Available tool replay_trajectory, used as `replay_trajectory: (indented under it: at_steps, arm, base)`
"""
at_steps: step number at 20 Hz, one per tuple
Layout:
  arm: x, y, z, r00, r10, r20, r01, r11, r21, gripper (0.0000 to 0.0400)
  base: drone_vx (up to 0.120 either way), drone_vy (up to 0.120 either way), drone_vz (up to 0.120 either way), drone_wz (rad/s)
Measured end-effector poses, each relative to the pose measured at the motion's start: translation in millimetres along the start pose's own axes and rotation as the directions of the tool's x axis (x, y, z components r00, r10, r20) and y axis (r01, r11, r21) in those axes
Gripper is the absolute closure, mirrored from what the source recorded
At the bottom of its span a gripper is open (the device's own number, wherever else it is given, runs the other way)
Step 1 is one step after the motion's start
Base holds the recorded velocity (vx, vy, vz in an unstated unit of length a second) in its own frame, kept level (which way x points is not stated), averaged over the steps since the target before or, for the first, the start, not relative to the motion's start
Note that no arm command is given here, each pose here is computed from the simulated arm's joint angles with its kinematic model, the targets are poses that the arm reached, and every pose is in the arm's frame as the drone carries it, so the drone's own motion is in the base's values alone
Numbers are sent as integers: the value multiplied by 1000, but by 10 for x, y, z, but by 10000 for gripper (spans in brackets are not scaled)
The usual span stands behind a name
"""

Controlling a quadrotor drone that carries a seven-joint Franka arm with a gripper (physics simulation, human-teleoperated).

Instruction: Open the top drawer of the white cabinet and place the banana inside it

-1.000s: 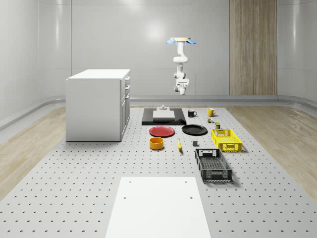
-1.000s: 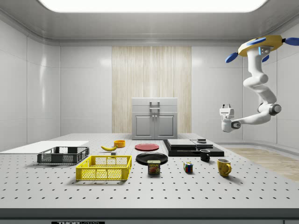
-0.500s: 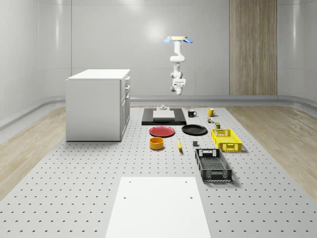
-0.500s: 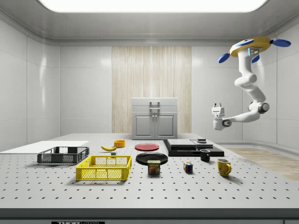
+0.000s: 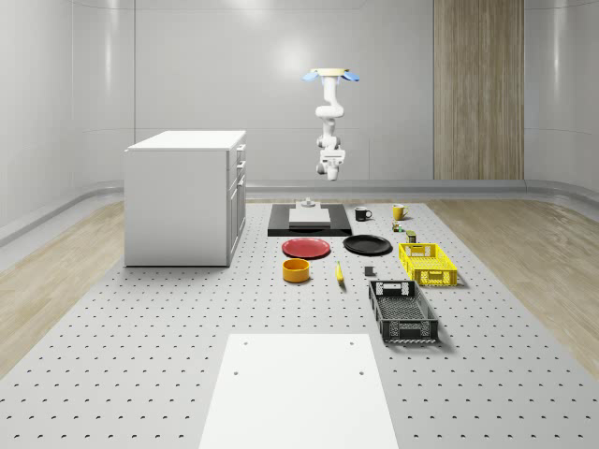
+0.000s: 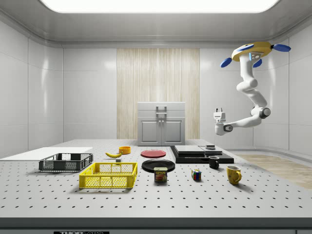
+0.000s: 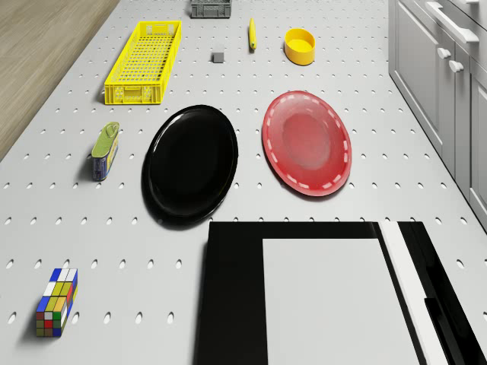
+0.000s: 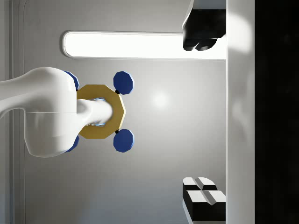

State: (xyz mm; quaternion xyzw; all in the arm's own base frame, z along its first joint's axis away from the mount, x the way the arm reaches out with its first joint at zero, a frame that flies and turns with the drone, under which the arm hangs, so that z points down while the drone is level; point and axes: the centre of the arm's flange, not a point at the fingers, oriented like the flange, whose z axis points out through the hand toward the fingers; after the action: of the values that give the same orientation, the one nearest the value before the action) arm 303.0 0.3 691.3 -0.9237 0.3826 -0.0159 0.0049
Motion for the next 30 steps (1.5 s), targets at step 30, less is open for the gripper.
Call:
replay_trajectory:
  at_steps: [30]
  arm:
    - [-18,-6,27,1000,8,-15,-8,1000,4,0]
  base:
    - [68,-4,37,0]
